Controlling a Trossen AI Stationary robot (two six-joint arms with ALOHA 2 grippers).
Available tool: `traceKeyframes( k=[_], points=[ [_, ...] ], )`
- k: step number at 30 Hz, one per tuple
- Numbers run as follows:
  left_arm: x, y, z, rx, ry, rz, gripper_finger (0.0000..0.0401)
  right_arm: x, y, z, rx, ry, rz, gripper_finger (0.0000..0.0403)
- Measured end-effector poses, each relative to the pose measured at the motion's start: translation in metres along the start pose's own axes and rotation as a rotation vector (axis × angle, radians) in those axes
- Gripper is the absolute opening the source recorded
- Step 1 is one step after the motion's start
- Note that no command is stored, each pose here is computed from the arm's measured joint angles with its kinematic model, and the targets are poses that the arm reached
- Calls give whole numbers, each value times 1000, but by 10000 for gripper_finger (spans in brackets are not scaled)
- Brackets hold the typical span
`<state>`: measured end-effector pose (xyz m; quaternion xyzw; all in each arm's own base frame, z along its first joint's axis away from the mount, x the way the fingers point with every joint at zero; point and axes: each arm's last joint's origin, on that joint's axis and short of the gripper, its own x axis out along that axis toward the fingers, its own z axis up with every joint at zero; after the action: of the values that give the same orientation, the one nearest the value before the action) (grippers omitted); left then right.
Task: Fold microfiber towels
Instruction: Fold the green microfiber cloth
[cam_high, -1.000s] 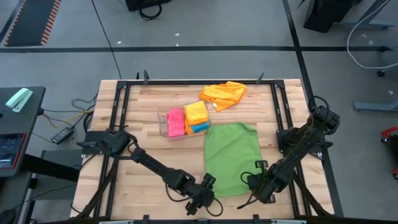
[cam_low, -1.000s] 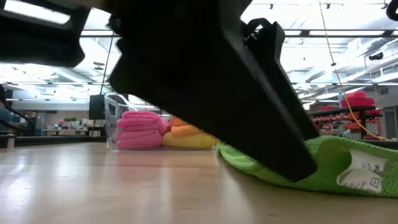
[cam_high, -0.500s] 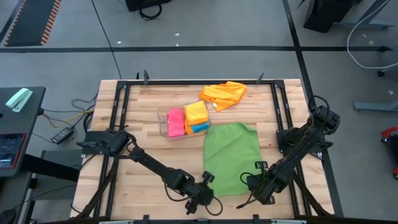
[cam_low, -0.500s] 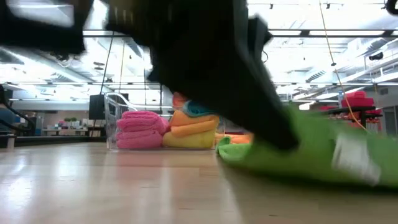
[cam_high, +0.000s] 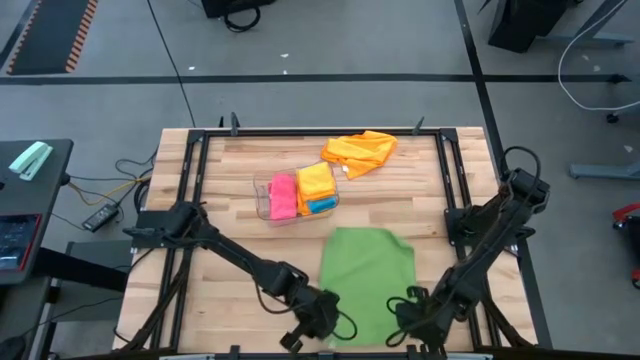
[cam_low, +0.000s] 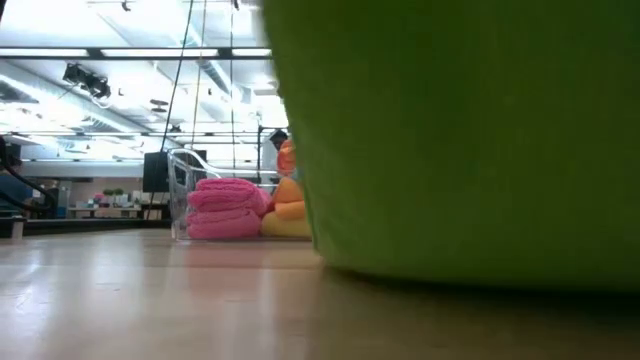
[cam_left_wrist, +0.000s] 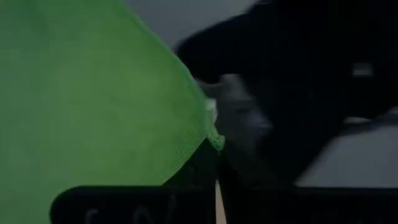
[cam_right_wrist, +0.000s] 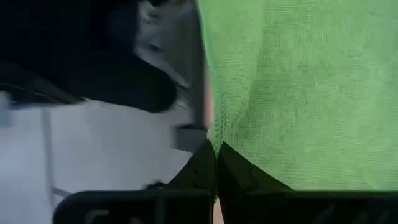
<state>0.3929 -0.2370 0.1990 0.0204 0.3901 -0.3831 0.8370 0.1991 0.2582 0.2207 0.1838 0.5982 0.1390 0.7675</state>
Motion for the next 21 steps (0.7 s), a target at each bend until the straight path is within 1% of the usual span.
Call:
traceKeyframes(
  k=[2, 4, 6, 8, 10, 12, 14, 16, 19, 21],
  points=[
    [1, -8, 1, -13, -3, -76, 9, -5, 12, 1, 10, -29, 58, 8],
    [-1, -16, 1, -20, 8, -103, 9, -11, 23, 2, 18, -49, 93, 7],
    [-3, -21, 4, -1, -8, -112, 17, -14, 27, 1, 29, -68, 87, 7],
    [-6, -24, 6, 18, -12, -92, 26, -12, 24, -2, 31, -74, 43, 7],
    [-7, -21, 5, 18, -6, -30, 29, -7, 17, -4, 46, -63, -7, 7],
    [-8, -14, 2, 10, 25, 63, 24, -1, 3, -6, 84, -37, -76, 6],
    [-11, -3, 1, -6, 35, 174, 16, 4, -10, -9, 121, -9, -140, 6],
    [-15, 9, -1, -27, 49, 256, 10, 8, -22, -11, 149, 18, -202, 6],
    [-22, 28, -1, -60, 44, 355, 12, 12, -37, -12, 205, 60, -250, 7],
    [-28, 41, -2, -81, 48, 408, 23, 12, -43, -10, 224, 80, -267, 9]
  ],
)
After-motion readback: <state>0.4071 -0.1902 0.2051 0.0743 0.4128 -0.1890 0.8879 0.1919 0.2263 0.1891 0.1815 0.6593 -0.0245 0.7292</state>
